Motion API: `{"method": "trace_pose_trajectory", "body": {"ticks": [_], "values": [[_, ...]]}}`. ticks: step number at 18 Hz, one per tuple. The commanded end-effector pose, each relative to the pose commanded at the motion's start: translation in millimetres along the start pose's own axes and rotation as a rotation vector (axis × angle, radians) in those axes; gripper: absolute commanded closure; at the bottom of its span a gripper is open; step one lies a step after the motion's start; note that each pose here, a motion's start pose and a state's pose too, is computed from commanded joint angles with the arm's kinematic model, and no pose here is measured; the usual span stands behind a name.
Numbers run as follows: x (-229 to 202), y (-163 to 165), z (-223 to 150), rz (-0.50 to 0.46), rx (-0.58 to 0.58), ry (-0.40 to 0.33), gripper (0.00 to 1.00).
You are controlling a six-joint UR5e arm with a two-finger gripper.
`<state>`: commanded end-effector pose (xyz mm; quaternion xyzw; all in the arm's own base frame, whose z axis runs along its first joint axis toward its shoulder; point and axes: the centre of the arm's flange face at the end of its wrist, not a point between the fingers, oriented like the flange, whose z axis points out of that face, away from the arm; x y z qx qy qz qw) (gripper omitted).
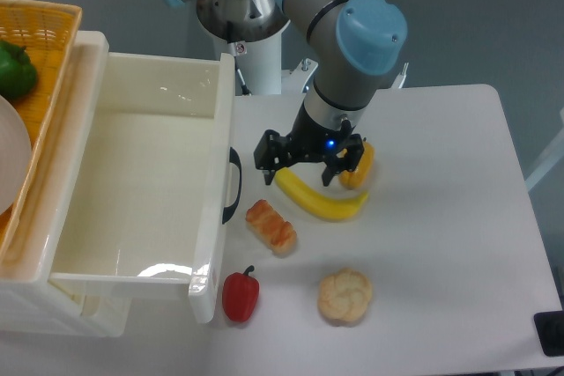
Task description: Slide the top white drawer open
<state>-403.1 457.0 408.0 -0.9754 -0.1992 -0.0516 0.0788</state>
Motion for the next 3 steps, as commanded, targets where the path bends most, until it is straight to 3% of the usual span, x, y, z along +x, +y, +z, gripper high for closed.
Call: {"method": "trace_pose_trajectory", "body": {"ticks": [3], "values": [[-11.1, 5.2, -5.6, -0.011, 0.005, -0.008, 0.0]]}}
